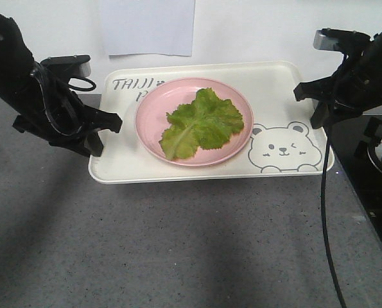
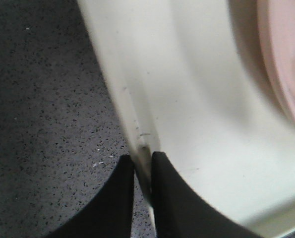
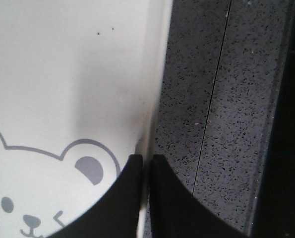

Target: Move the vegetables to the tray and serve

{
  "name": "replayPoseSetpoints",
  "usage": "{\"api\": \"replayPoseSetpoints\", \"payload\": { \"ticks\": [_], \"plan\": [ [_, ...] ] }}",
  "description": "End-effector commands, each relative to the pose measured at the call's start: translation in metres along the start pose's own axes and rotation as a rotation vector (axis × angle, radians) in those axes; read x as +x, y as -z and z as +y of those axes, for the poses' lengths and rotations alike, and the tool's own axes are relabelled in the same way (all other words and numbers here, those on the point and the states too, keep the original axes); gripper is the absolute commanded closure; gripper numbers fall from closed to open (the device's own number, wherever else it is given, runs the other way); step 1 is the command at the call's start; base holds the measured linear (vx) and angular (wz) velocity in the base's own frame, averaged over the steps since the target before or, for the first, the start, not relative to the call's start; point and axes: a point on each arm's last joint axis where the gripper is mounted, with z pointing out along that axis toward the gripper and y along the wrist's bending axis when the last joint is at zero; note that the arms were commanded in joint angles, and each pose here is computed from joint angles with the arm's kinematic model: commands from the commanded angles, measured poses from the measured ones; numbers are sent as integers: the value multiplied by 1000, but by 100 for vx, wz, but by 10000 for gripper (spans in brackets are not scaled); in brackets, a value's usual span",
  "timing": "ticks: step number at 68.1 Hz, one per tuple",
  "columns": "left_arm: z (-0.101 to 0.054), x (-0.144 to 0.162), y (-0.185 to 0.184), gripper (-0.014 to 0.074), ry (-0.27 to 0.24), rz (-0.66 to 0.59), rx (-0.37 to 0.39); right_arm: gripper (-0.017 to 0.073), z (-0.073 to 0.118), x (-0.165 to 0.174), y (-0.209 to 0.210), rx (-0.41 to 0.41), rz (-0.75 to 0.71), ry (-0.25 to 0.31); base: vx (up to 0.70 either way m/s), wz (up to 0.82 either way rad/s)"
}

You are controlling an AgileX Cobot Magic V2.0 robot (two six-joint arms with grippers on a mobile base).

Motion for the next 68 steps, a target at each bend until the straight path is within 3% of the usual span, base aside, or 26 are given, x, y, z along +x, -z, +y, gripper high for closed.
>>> {"api": "replayPoseSetpoints", "payload": {
  "ticks": [1,68],
  "plan": [
    [-23,-4,32,599,-31,-137,115,565,23,1,31,-106,-67,30,0,0],
    [-23,-4,32,599,-31,-137,115,565,23,1,31,-106,-67,30,0,0]
  ]
}}
